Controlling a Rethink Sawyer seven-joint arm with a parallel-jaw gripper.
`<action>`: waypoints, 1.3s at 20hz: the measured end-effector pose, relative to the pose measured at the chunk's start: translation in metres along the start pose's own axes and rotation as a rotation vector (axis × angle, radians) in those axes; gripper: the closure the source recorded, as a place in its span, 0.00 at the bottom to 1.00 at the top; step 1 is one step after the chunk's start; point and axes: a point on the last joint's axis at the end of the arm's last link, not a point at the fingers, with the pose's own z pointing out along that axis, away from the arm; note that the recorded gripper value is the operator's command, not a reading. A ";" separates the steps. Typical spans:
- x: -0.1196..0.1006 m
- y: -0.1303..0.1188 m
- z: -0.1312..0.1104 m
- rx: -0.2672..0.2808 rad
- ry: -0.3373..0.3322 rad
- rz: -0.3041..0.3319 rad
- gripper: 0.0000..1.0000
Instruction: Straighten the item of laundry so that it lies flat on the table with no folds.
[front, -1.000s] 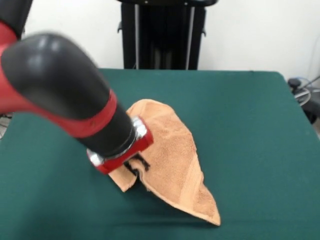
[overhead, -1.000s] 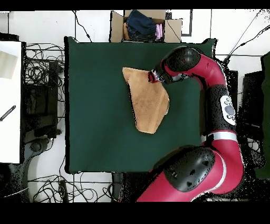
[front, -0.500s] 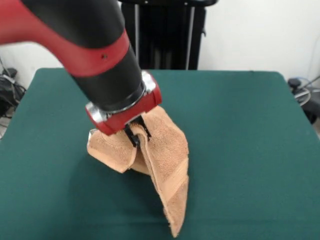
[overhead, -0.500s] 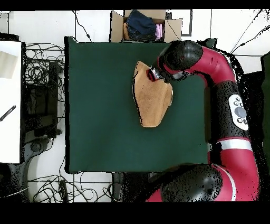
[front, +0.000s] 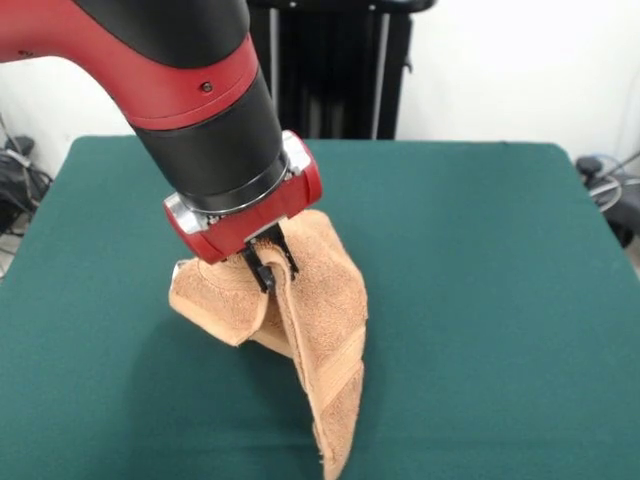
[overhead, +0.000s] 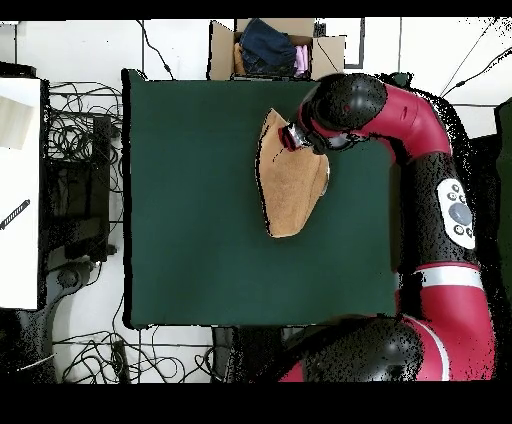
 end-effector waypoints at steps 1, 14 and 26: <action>0.000 0.000 0.001 0.003 -0.003 0.000 1.00; 0.025 -0.015 0.045 0.120 -0.055 0.029 1.00; 0.058 -0.019 0.072 0.152 0.001 0.058 1.00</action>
